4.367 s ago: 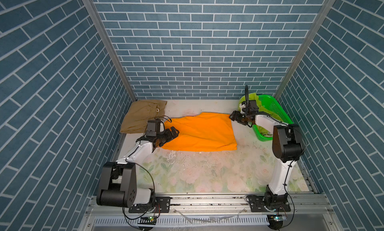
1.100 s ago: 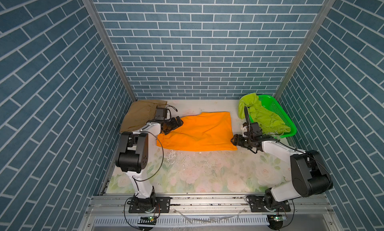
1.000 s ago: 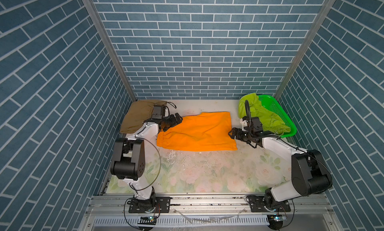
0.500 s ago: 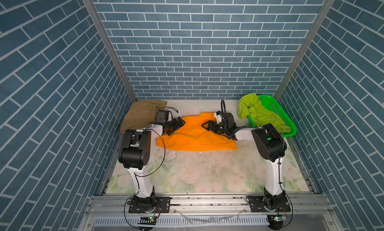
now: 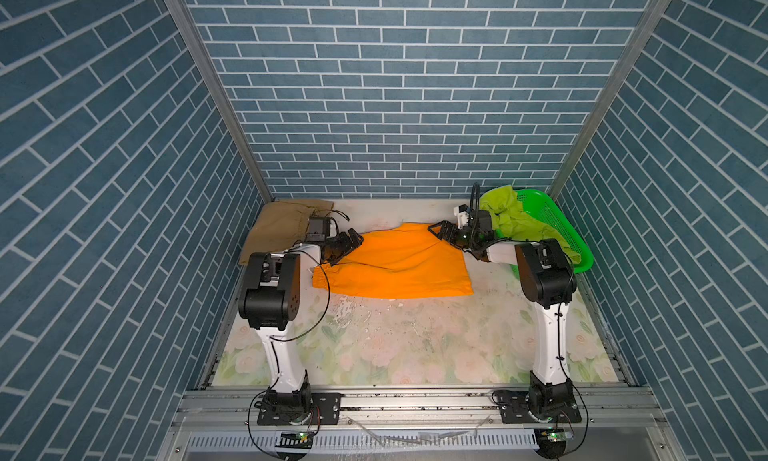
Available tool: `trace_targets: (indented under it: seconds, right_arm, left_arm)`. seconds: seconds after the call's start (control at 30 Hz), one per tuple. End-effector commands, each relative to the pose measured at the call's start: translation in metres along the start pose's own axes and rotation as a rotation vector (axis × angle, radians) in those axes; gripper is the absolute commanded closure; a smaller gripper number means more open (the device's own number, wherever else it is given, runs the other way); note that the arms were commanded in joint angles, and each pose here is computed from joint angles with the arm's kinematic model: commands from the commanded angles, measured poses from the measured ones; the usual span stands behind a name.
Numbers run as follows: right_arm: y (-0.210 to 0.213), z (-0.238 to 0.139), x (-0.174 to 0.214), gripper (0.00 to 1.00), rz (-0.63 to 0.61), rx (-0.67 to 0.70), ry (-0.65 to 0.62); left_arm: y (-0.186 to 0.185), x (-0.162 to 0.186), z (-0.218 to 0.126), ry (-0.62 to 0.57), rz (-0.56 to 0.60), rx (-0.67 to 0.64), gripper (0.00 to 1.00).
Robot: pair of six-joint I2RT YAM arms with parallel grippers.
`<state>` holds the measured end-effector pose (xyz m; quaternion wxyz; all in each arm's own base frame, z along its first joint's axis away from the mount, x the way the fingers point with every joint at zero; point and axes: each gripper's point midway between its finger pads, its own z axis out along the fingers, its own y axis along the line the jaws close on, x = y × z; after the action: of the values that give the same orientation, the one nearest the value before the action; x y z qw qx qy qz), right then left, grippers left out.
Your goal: Fold and stack the shorts
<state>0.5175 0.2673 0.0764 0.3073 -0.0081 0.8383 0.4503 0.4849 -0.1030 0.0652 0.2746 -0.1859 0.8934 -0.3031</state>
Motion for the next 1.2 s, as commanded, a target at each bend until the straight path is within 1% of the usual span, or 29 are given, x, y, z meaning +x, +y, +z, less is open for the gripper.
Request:
trace_targets:
  seconds: [0.0,0.07,0.13,0.17,0.23,0.3,0.47,0.57,0.63,0.83,0.93,1.0,1.07,1.17]
  right_arm:
    - [0.083,-0.003,-0.009,0.01,-0.115,-0.09,-0.012]
    - [0.104,0.008,-0.002,0.01,-0.108,-0.114,-0.02]
    - [0.114,0.025,0.005,0.01,-0.069,-0.146,-0.03]
    - [0.116,0.038,0.01,0.01,-0.047,-0.161,-0.024]
    - [0.115,0.062,0.022,0.01,-0.019,-0.171,-0.001]
    - [0.117,0.078,0.029,0.01,0.003,-0.189,0.002]
    - [0.123,0.108,0.043,0.01,0.061,-0.26,0.027]
    - [0.114,0.124,0.051,0.01,0.053,-0.243,0.057]
    - [0.1,0.134,0.051,0.01,0.041,-0.21,0.072]
    - [0.071,0.143,0.033,0.01,-0.008,-0.133,0.08]
    - [0.066,0.138,0.019,0.01,-0.026,-0.118,0.08]
    - [0.071,0.13,0.01,0.01,-0.051,-0.112,0.08]
    - [0.083,0.119,-0.001,0.01,-0.08,-0.107,0.077]
    - [0.106,0.097,-0.017,0.01,-0.124,-0.085,0.068]
  left_arm:
    - [-0.065,-0.02,-0.044,-0.096,0.104,0.098,0.01]
    - [-0.091,-0.013,-0.065,-0.141,0.099,0.157,0.0]
    - [-0.105,0.005,-0.076,-0.18,0.083,0.216,0.0]
    - [-0.107,0.015,-0.078,-0.188,0.066,0.239,0.0]
    - [-0.096,0.033,-0.08,-0.199,0.016,0.262,0.0]
    - [-0.082,0.043,-0.084,-0.227,-0.023,0.271,0.01]
    - [-0.055,0.067,-0.077,-0.191,-0.023,0.212,0.0]
    - [-0.04,0.075,-0.069,-0.173,-0.023,0.183,0.0]
    - [-0.025,0.081,-0.059,-0.144,-0.024,0.144,0.0]
    - [0.039,0.109,-0.035,-0.059,-0.1,0.038,0.0]
    - [0.055,0.122,-0.028,-0.022,-0.113,0.025,0.0]
    - [0.054,0.121,-0.026,-0.003,-0.097,0.021,0.0]
    - [0.044,0.111,-0.031,-0.011,-0.065,0.022,0.0]
    - [0.019,0.084,-0.05,-0.054,0.014,0.012,0.0]
